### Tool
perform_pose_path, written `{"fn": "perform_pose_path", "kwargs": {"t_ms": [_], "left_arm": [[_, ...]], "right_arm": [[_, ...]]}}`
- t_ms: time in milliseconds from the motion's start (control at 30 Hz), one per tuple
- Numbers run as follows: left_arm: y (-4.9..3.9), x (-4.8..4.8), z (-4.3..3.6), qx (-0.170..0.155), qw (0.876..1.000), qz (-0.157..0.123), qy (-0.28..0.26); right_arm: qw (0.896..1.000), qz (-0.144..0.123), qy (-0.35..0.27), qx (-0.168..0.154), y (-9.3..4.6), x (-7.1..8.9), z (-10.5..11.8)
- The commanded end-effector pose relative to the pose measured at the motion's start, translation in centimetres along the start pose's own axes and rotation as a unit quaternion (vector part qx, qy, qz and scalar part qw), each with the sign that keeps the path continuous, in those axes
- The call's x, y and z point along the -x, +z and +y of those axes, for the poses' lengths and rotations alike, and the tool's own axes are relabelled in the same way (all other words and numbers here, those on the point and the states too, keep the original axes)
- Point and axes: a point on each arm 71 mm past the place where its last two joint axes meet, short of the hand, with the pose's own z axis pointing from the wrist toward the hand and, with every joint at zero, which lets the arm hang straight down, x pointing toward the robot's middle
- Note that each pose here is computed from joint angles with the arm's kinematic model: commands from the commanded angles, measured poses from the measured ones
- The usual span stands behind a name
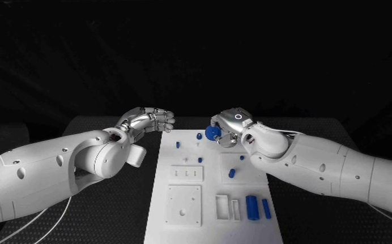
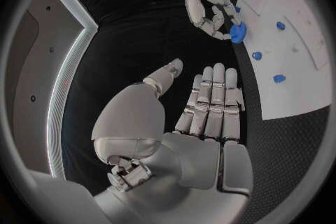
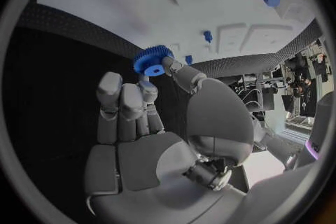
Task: Assemble the parts on the task board
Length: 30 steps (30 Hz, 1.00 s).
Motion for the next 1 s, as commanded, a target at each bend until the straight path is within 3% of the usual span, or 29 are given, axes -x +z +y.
{"fn": "perform_pose_path", "kwargs": {"t_ms": [33,500,1000], "left_arm": [[0.06,-0.23,-0.18,-0.006,1.000,0.006,0.001],[0.14,-0.55,-0.20,-0.007,1.000,0.010,0.000],[0.20,-0.83,-0.23,-0.007,1.000,0.014,-0.001]], "right_arm": [[0.999,-0.034,-0.032,0.011,0.4,0.6,1.3],[0.998,-0.029,-0.043,0.045,1.5,-0.8,5.4],[0.997,-0.005,-0.052,0.052,1.7,-2.4,6.3]]}}
